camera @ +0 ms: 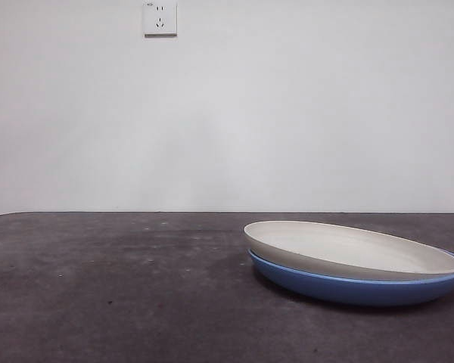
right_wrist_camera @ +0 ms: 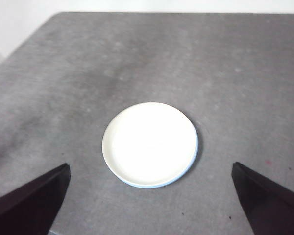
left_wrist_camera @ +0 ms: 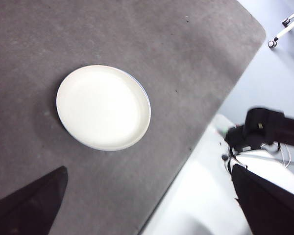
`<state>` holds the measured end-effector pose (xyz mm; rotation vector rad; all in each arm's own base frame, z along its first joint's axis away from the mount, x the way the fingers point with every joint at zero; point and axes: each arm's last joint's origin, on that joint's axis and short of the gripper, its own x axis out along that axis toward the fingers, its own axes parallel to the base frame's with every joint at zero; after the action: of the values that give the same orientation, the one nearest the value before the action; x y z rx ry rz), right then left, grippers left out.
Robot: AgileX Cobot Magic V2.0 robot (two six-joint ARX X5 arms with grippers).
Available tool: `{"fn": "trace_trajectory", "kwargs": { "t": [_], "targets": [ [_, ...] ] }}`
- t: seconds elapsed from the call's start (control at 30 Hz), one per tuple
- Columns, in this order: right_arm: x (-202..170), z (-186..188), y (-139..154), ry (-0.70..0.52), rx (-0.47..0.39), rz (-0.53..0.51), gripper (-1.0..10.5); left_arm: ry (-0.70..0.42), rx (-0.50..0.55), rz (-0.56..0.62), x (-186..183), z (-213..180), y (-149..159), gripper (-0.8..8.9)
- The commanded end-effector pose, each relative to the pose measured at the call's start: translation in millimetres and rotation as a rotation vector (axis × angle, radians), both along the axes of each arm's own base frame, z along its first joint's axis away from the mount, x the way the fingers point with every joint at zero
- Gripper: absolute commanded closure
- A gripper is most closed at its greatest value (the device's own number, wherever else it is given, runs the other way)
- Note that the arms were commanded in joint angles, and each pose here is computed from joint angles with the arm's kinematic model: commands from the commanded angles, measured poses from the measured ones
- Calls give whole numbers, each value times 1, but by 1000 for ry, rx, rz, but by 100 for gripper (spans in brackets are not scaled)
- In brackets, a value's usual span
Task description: Pick up the white plate, put it on the blue plate, put it on desk
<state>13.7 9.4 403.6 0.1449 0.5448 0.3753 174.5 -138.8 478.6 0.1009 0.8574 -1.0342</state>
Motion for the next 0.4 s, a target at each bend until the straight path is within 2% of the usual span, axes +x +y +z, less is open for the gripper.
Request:
{"fn": "trace_trajectory", "kwargs": {
  "t": [0.03,0.4],
  "targets": [
    [3,5,1,6,8,-2,377,-33,12,-37,-28,0,18,220],
    [29,-1,6,152,-13,3,377,-155,-58,-43,-106,-24,74,220]
  ]
}}
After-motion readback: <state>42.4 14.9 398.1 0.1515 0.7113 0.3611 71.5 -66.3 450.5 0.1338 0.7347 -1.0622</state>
